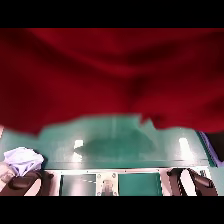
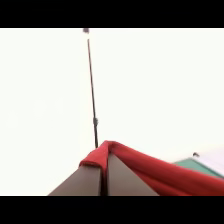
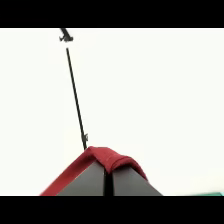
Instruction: Fold the shirts.
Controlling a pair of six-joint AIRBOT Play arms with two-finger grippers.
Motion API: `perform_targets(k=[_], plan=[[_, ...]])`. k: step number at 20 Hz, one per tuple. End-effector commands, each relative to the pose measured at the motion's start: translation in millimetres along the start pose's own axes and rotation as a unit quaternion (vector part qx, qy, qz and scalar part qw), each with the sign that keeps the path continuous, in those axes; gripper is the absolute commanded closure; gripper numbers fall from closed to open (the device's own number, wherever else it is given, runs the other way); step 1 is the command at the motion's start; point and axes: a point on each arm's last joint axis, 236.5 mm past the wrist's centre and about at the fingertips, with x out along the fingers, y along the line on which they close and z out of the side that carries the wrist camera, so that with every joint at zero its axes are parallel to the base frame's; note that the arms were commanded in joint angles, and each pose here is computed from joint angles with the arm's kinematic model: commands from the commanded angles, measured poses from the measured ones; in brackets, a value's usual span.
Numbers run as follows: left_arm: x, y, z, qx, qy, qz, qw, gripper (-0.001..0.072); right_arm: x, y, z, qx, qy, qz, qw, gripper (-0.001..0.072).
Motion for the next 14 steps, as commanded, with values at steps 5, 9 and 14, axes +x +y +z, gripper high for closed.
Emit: perform_targets(k=[5,9,14], plan=[[90,61,-180,-0.069,0.227,0.045,0.971,0.0684,78,-47,-156,0.116,0.179,0.013,0.977,0.0694],[154,101,-349,-0.126,0.363,0.066,0.921,0.0684,123,-112,-335,0.183,0.298,-0.030,0.936,0.0694],[198,136,-541,-0.173,0.465,0.093,0.863,0.0684,160,-174,-508,0.198,0.383,-0.108,0.896,0.0694]])
